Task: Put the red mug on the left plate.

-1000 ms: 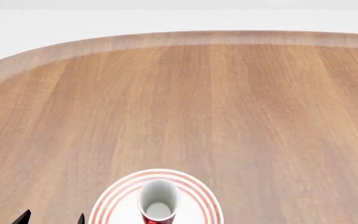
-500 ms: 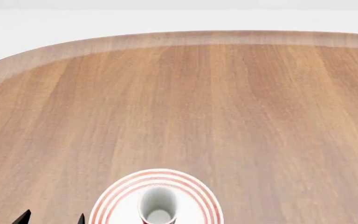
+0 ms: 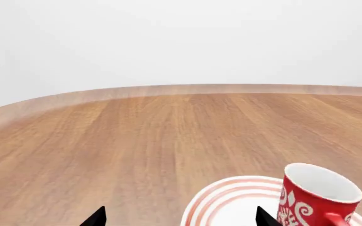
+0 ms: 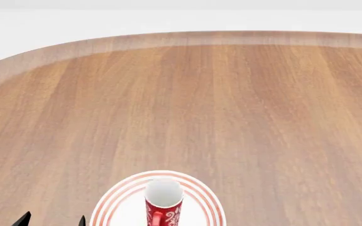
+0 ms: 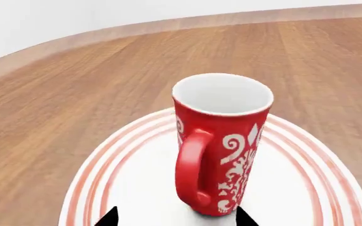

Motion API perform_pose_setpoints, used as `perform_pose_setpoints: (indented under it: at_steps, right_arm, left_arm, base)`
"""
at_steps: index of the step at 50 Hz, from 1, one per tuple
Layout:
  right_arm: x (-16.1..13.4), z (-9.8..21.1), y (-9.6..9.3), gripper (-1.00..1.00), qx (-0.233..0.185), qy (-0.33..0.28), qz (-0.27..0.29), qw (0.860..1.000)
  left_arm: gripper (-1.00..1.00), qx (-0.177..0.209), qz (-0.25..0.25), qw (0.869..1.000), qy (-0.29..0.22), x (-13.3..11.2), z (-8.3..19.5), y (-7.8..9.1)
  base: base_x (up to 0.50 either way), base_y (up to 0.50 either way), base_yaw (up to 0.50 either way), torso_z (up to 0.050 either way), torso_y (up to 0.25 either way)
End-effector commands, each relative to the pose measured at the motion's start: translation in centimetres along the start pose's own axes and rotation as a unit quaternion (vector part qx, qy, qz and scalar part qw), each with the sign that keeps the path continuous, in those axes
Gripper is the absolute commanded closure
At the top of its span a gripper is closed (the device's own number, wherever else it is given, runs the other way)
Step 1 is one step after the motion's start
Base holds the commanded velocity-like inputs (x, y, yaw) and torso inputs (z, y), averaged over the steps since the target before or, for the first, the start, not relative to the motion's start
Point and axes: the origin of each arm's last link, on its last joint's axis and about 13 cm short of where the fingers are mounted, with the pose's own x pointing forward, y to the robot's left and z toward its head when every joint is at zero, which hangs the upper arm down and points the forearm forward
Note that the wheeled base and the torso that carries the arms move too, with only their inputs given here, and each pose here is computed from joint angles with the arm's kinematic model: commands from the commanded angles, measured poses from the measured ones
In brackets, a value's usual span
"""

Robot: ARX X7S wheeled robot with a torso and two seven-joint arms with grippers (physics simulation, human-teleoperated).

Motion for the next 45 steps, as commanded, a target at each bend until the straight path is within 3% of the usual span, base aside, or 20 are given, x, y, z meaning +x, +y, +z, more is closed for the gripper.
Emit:
perform_pose_setpoints:
  at_steps: [1,31,45]
  right_arm:
    - [-0.3,0.3,0.0,-1.0,0.001,-0.006,-0.001,1.0]
    - [-6.8,6.7,-0.4,-1.0,0.035,-0.135,0.007,0.99]
    - [-10.2,9.4,-0.1,-1.0,0.025,-0.207,0.004,0.978]
  left_arm:
    - [-1.0,0.0,0.0,1.0,-0.002,-0.1,0.2,0.0]
    - [-1.0,0.001,-0.004,1.0,-0.016,-0.8,1.1,-0.1]
    - [-1.0,0.011,-0.014,0.999,-0.05,-2.4,3.1,-0.7]
  base:
    - [0.0,0.0,0.0,0.0,0.0]
    - [0.0,0.0,0.0,0.0,0.0]
    - [0.0,0.0,0.0,0.0,0.0]
